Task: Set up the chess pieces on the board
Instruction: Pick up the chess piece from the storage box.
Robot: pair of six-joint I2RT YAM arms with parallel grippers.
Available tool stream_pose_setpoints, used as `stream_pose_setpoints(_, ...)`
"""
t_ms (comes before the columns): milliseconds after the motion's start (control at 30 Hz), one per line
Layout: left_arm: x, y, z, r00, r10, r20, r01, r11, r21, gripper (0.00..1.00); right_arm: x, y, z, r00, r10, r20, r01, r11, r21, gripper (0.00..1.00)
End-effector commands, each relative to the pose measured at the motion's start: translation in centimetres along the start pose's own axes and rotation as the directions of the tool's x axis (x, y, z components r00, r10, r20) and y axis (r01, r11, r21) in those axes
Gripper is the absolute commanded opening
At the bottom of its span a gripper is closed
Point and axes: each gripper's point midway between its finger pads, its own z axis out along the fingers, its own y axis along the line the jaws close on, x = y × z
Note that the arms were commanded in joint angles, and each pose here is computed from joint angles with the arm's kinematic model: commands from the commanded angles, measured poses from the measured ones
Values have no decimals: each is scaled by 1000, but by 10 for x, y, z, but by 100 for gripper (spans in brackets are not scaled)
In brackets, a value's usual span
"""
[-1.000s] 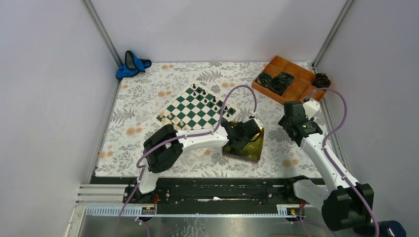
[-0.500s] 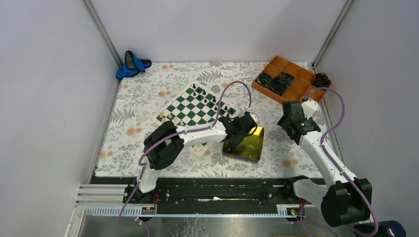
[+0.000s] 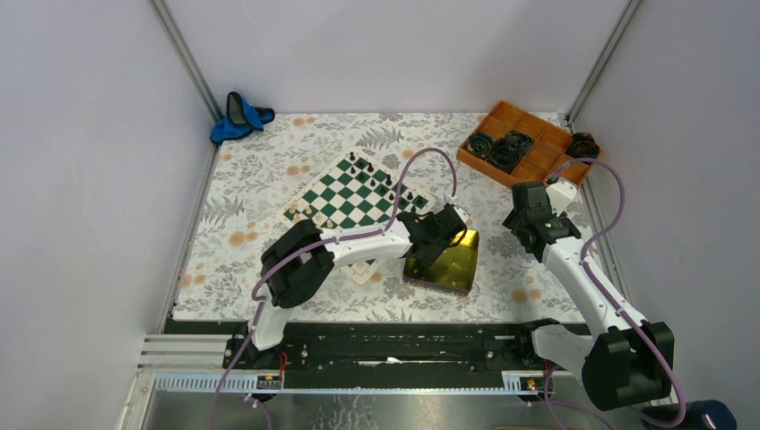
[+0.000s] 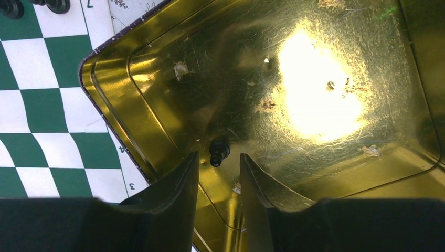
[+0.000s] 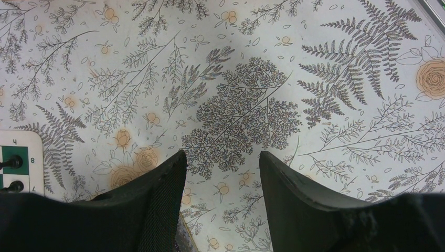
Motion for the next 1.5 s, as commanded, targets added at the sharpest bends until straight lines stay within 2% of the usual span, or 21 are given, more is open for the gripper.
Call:
stream_pose_setpoints(0, 1, 1, 4, 1000, -1, -11, 1, 1000, 5, 40, -15, 4, -2, 999, 26, 41, -25, 1000, -5, 60)
stream_pose_setpoints(700, 15, 1, 13, 998, -16, -56, 15, 1000, -8, 33, -17, 2, -6, 998, 27, 49, -27, 1000, -9, 60)
stream_pose_setpoints(1067, 7, -1, 12, 999, -13, -45, 13, 1000, -2, 19, -17, 1, -6, 998, 27, 49, -27, 1000, -10, 60)
stream_pose_setpoints(1333, -4, -1, -2, 999, -17, -38, 18, 1000, 5, 2, -17, 2, -6, 998, 29, 48, -28, 1000, -11, 60)
stream_pose_setpoints(1467, -13, -3, -14, 999, -29, -25, 29, 999, 17, 0, -17, 3, -5, 998, 31, 49, -30, 999, -14, 60)
